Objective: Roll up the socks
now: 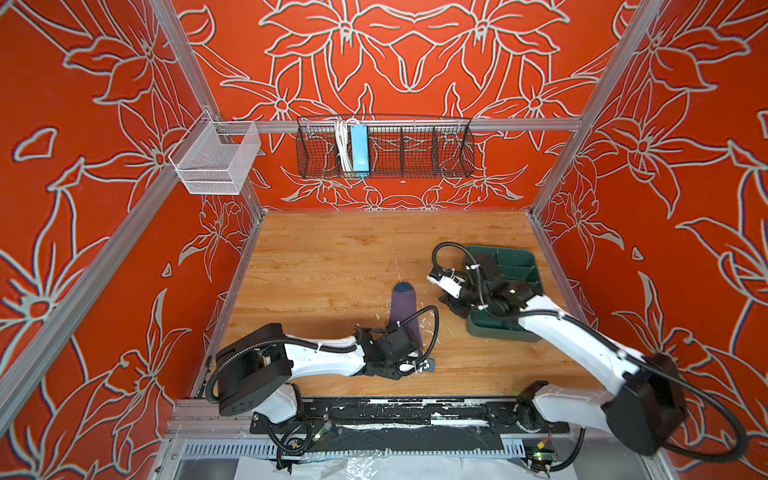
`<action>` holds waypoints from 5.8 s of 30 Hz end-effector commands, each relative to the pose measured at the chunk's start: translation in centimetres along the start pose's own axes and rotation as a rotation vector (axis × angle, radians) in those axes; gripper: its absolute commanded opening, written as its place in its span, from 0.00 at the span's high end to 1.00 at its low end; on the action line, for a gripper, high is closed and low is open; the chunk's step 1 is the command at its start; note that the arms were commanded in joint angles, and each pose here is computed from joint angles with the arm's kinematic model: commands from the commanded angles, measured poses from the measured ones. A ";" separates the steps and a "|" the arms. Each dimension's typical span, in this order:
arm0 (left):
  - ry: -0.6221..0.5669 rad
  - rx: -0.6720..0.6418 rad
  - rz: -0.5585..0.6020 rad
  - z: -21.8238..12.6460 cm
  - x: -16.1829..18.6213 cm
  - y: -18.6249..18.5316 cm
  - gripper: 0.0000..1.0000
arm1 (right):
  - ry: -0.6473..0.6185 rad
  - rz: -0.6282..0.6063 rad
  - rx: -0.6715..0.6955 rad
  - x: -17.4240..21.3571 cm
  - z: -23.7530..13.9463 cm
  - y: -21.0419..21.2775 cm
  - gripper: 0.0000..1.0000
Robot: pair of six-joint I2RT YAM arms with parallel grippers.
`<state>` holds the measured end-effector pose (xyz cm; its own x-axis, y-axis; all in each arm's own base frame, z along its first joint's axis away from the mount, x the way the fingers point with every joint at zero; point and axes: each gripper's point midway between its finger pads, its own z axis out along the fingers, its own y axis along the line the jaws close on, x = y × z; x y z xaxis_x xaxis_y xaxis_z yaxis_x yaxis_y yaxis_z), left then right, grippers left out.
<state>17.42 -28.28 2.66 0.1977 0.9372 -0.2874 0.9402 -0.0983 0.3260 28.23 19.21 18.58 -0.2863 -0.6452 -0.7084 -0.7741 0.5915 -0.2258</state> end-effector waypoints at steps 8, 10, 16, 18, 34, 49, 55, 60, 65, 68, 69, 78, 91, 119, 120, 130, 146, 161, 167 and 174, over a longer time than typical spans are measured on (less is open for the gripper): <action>0.063 0.626 -0.286 -2.5 1.6 -3.4 1.00 | -0.388 -0.467 0.061 -2.2 -9.9 5.6 0.58; 0.088 0.678 -0.326 -2.3 1.7 -3.3 1.00 | -0.317 -0.604 0.069 -0.9 -9.4 6.9 0.55; 0.129 0.758 -0.424 -1.6 1.9 -2.4 1.00 | -0.190 -0.907 0.043 1.2 -7.4 11.3 0.49; 0.129 0.761 -0.439 -1.6 2.0 -2.3 1.00 | -0.146 -0.983 0.022 2.1 -6.1 13.4 0.48; 0.135 0.762 -0.452 -1.4 2.2 -2.0 1.00 | 0.026 -0.903 0.115 5.9 6.7 19.7 0.43; -0.006 0.589 -0.390 -4.2 0.8 0.3 0.81 | 0.314 -0.889 -0.202 12.1 6.2 20.4 0.95; -0.080 0.258 -0.354 -7.2 1.2 4.4 0.57 | 0.450 -0.799 -0.402 13.3 3.2 20.8 0.97; -0.143 -0.294 -0.380 -12.8 3.6 10.8 0.52 | 0.471 -0.684 -0.619 12.3 1.8 22.4 0.97; -0.250 -0.753 -0.368 -22.7 6.1 13.2 0.28 | 0.485 -0.593 -0.783 10.7 2.1 23.6 0.97; -0.337 -0.666 -0.207 -25.2 5.1 9.6 0.27 | 0.524 -0.551 -0.871 10.0 2.7 24.2 0.97; -0.362 -0.599 -0.131 -25.3 4.6 7.7 0.27 | 0.550 -0.529 -0.904 10.0 3.0 24.3 0.97; -0.371 -0.312 0.104 -20.6 4.3 0.1 0.30 | 0.701 -0.276 -1.087 9.1 7.3 24.0 0.97; -0.119 -0.097 0.060 -6.2 1.1 -3.5 0.35 | 0.671 -0.205 -1.066 8.1 9.8 22.2 0.96; 0.007 -0.091 -0.082 -2.8 2.6 -2.6 1.00 | 0.369 -0.221 -0.546 5.6 10.0 15.8 0.69; 0.007 -0.082 -0.079 -2.8 2.6 -2.7 1.00 | 0.358 -0.223 -0.500 5.6 9.8 15.0 0.65; -0.028 0.122 -0.134 -3.5 2.2 -3.2 1.00 | 0.191 -0.178 0.056 3.6 3.4 4.5 0.42; 0.111 0.620 -0.501 -2.2 2.2 -2.6 1.00 | -0.221 -0.713 -0.114 1.8 -7.2 12.3 0.39; 0.133 0.673 -0.578 -1.5 2.3 -1.9 0.98 | -0.078 -0.767 0.002 3.2 4.3 19.5 0.27; 0.136 0.674 -0.579 -1.5 2.3 -1.9 0.96 | 0.018 -0.752 0.038 4.5 7.6 19.2 0.30; 0.102 0.643 -0.570 -1.9 2.0 -1.3 0.89 | 0.082 -0.749 -0.042 6.4 9.3 20.6 0.72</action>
<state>16.61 -26.16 3.19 -0.3482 0.9210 -0.1747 0.8771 0.2543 -0.4075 15.70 31.16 3.48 0.3086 -0.9014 -0.3038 -0.7816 -0.0583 -0.6211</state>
